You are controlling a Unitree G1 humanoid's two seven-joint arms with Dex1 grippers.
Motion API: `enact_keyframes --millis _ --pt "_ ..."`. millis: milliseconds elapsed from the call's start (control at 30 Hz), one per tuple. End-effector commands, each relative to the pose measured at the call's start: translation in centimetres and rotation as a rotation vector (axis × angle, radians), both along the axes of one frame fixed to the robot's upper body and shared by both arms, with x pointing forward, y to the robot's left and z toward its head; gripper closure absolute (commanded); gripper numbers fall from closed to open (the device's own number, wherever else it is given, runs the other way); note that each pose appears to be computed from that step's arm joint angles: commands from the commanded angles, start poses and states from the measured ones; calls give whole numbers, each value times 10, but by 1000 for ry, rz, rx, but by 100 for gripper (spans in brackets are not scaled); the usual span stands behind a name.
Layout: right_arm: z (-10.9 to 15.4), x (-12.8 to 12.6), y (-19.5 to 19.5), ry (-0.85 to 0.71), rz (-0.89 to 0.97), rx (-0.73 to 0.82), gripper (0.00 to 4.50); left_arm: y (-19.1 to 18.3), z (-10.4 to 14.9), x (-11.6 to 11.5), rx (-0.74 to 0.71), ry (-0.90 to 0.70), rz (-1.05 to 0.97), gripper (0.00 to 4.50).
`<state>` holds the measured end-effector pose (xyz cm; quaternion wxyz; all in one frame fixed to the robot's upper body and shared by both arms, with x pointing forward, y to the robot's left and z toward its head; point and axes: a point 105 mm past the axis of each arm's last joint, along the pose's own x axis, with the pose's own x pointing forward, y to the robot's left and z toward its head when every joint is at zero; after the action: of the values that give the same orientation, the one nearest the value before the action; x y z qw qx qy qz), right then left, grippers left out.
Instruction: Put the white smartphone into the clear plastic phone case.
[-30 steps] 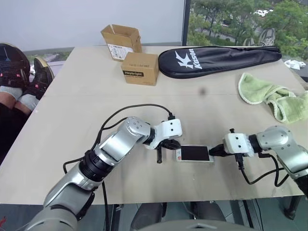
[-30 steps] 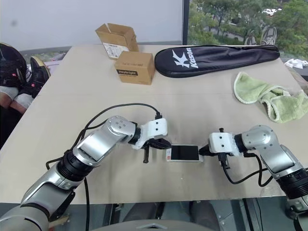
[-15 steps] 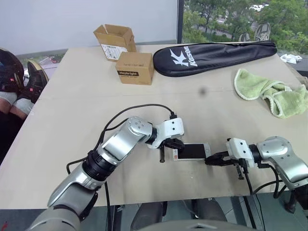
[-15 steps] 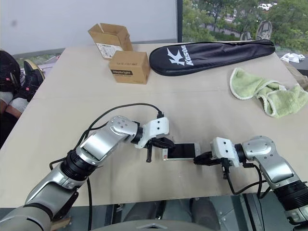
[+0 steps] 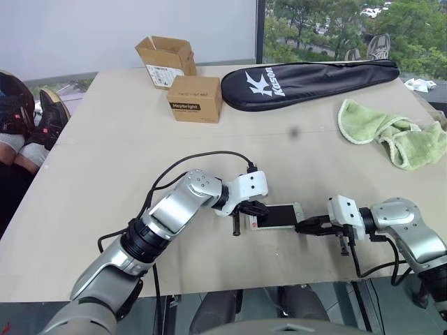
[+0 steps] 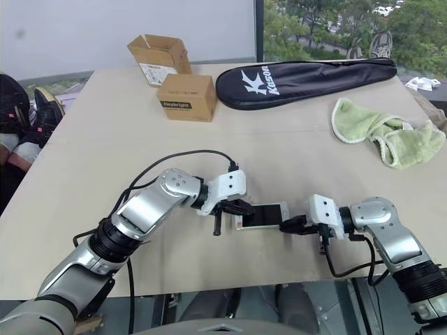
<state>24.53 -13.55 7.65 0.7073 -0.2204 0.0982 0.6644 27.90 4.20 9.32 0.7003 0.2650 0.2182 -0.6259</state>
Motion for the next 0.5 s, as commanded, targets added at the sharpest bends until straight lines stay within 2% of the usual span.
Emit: enact_keyframes --millis 33,333,500 --pt "1 12 -12 -3 -98 -16 448 -3 5 -2 -19 -9 -14 450" --pt "-26 17 -20 83 -188 -149 448 -3 5 -3 -20 -9 -15 450" --pt "-40 7 -24 141 -166 -243 448 -2 6 -4 -20 -9 -13 450"
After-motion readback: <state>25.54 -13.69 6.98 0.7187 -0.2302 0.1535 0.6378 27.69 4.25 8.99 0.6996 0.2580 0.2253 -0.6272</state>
